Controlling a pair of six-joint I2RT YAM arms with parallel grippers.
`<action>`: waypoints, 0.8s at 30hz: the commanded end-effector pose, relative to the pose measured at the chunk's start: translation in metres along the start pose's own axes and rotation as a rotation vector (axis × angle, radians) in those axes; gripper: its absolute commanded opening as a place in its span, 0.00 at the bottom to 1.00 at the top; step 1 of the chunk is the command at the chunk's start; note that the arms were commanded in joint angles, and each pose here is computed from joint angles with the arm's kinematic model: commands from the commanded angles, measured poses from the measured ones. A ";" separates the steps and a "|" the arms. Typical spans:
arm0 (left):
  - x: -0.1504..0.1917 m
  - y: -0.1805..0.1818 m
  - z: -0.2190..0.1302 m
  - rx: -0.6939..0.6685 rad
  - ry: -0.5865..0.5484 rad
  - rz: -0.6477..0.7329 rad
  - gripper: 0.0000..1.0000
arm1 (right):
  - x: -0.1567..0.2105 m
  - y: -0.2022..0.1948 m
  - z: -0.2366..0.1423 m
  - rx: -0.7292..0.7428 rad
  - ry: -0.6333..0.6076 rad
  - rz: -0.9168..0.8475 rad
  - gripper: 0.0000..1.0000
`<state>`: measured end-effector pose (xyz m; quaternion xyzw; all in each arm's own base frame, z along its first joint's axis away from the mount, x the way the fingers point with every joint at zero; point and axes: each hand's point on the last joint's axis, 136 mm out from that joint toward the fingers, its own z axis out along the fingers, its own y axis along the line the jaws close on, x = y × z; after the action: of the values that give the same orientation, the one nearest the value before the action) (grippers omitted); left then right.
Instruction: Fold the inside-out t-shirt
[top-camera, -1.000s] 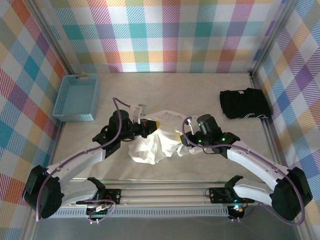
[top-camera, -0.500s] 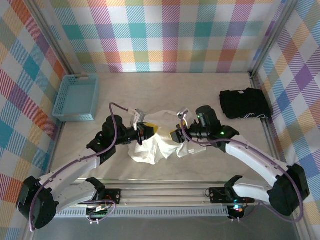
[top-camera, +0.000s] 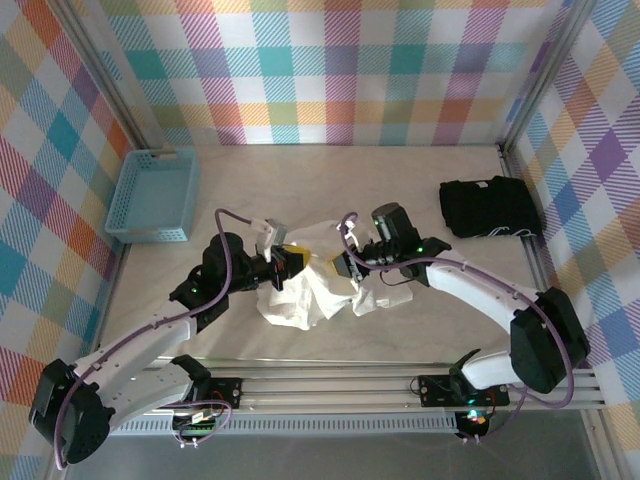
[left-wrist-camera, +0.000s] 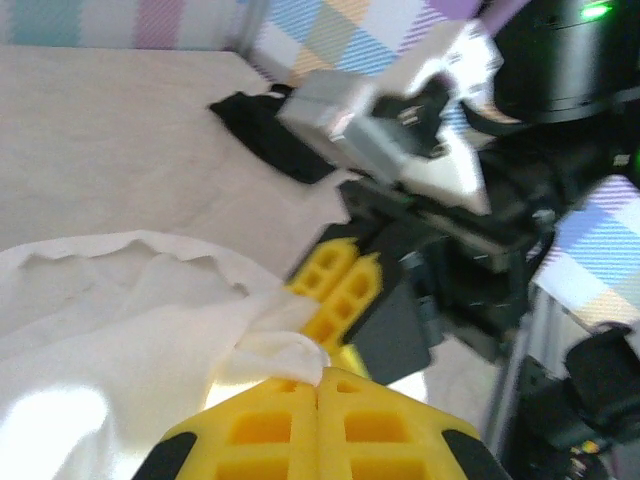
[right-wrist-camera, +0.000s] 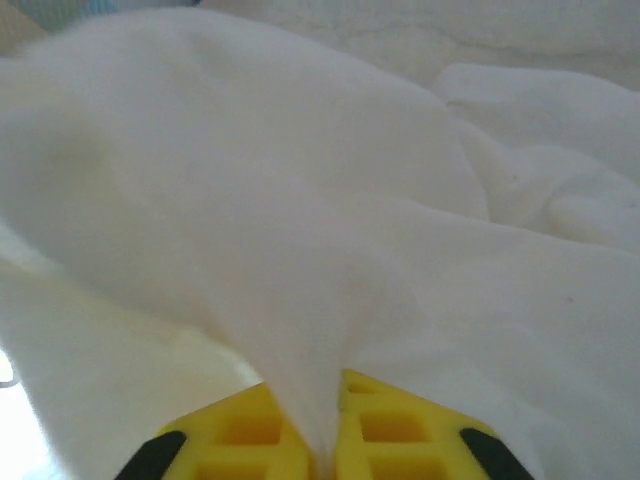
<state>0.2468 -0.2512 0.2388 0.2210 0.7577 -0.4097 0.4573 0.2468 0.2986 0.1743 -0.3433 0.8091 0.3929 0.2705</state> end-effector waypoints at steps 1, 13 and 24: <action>0.007 0.043 -0.006 -0.232 -0.002 -0.003 0.00 | -0.042 0.038 -0.032 -0.183 -0.145 -0.020 0.02; 0.017 0.080 -0.015 -0.458 0.077 -0.055 0.28 | -0.060 0.058 -0.042 -0.367 -0.235 0.047 0.00; -0.003 -0.013 -0.029 0.000 -0.021 -0.023 0.48 | -0.059 0.041 -0.034 -0.306 -0.227 0.081 0.00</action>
<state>0.2491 -0.2073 0.2441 0.1448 0.7930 -0.3345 0.4882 0.2417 0.3086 0.2484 -0.2979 0.7243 0.5566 0.2772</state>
